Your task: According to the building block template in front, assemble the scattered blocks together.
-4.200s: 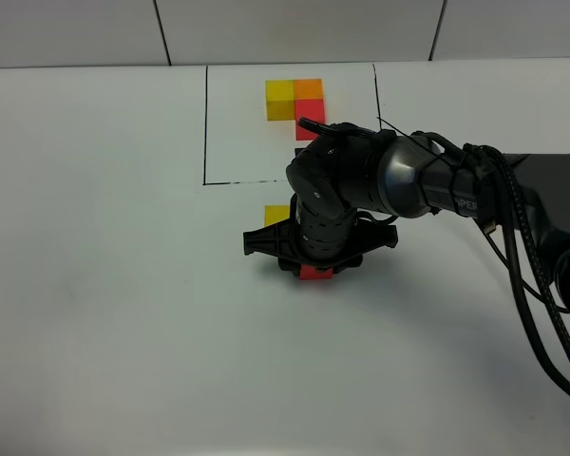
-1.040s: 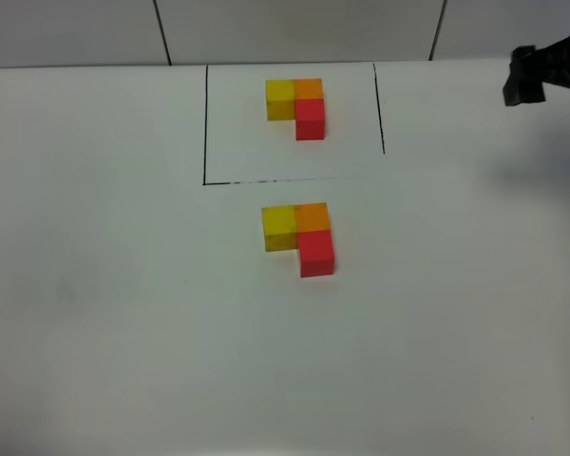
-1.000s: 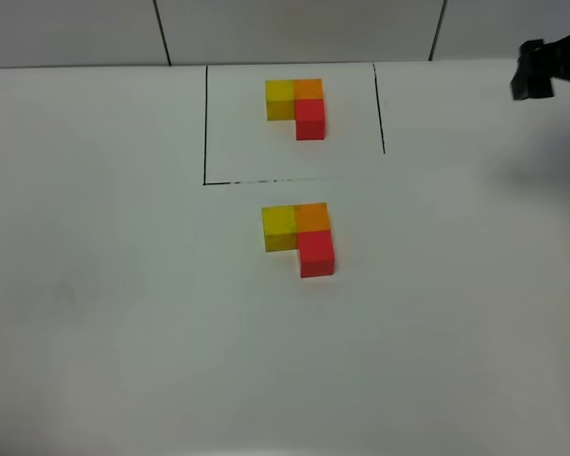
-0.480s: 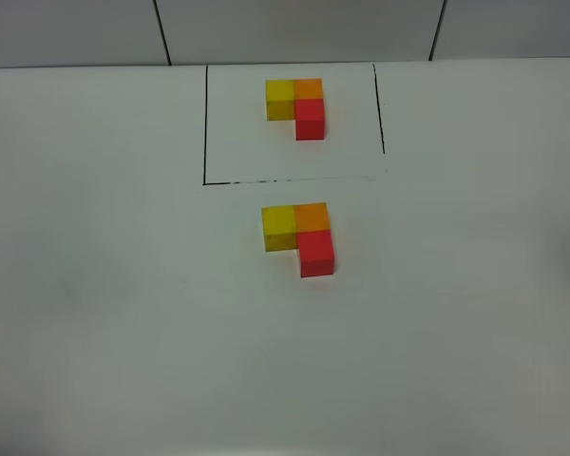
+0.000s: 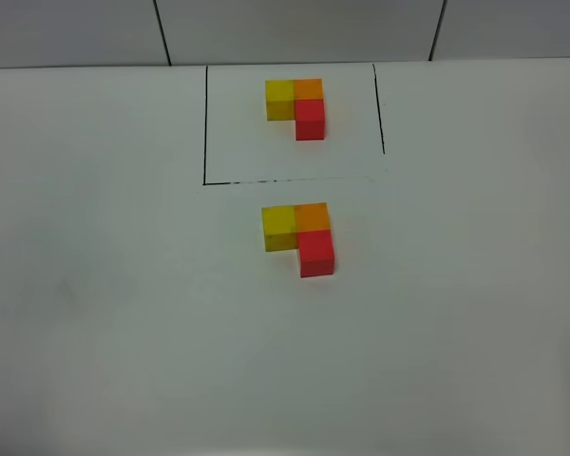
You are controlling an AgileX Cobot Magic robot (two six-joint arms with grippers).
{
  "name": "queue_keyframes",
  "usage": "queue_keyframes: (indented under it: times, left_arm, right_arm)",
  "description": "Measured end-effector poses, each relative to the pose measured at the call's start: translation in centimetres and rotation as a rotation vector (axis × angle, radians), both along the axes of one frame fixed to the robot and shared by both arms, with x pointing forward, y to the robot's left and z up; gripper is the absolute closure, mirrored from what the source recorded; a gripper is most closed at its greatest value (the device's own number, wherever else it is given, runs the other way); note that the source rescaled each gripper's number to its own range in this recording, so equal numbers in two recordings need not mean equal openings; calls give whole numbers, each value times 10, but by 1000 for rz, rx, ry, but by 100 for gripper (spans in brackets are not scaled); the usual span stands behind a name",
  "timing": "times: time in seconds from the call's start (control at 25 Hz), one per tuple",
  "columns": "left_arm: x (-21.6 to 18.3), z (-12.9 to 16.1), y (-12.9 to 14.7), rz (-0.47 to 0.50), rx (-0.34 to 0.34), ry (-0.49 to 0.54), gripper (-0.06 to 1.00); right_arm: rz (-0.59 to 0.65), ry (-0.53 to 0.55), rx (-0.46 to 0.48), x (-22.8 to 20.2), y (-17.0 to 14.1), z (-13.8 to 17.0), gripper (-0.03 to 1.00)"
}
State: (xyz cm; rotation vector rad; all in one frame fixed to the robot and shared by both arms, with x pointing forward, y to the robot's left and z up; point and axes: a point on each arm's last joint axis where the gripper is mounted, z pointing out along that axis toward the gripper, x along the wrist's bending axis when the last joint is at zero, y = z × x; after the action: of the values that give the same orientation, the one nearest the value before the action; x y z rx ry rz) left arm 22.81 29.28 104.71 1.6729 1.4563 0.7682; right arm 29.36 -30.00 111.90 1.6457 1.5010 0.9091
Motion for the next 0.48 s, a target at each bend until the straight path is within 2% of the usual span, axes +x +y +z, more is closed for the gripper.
queue_keyframes:
  times: [0.2,0.48]
  left_arm:
    - [0,0,0,0,0,0,21]
    - [0,0,0,0,0,0,21]
  right_arm:
    - [-26,0,6,-31,2,-17,1]
    - [-36,12,27,-49,4,-45,1]
